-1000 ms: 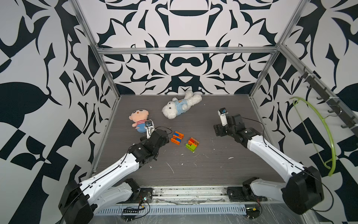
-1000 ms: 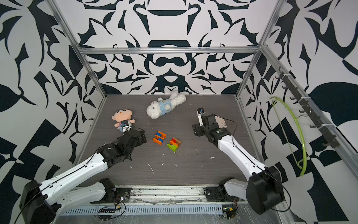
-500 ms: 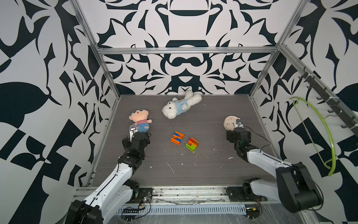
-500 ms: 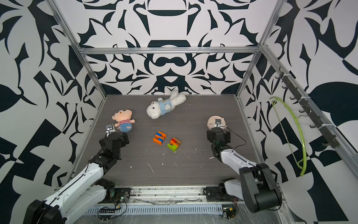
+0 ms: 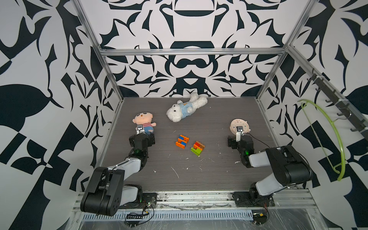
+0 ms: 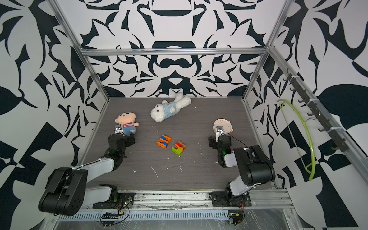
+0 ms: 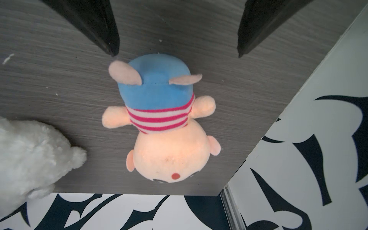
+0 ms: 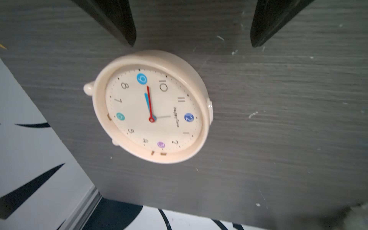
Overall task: Assemble the number 5 with lego
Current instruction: Reset both arms
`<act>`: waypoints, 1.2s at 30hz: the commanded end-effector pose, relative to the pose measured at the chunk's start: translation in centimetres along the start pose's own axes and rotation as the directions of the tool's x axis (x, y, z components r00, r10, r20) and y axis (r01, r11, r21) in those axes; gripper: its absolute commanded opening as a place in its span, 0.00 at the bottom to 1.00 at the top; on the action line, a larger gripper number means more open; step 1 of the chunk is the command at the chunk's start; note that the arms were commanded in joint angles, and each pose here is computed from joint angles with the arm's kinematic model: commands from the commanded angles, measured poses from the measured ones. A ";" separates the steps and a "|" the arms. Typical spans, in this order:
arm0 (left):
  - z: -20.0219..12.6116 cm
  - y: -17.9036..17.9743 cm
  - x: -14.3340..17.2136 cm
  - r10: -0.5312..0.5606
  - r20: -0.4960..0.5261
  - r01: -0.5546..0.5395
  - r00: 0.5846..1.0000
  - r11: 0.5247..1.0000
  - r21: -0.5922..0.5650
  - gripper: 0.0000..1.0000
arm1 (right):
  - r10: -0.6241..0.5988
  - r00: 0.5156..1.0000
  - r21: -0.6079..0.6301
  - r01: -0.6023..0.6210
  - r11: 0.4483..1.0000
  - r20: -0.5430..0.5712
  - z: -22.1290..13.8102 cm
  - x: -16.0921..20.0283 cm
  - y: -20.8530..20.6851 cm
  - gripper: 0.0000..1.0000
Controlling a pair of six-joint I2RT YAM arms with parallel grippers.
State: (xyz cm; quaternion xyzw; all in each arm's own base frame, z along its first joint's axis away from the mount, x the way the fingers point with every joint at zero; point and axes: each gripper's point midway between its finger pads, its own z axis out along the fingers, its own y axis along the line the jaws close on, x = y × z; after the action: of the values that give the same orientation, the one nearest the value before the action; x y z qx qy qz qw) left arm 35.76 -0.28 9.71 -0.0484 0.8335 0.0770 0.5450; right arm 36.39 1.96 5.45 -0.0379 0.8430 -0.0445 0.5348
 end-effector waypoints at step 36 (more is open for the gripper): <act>3.4 1.2 -0.7 -0.082 0.066 0.082 0.994 0.997 0.005 0.99 | 0.107 0.994 -0.085 -0.105 0.991 0.012 1.4 -2.6 -1.3 0.92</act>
State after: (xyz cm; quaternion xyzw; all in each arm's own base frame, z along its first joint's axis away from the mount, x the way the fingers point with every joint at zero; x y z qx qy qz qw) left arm 38.38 1.43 7.90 -0.0728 0.8217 0.0580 0.5623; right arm 38.41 0.95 6.80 -0.0210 0.8413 0.0133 0.5400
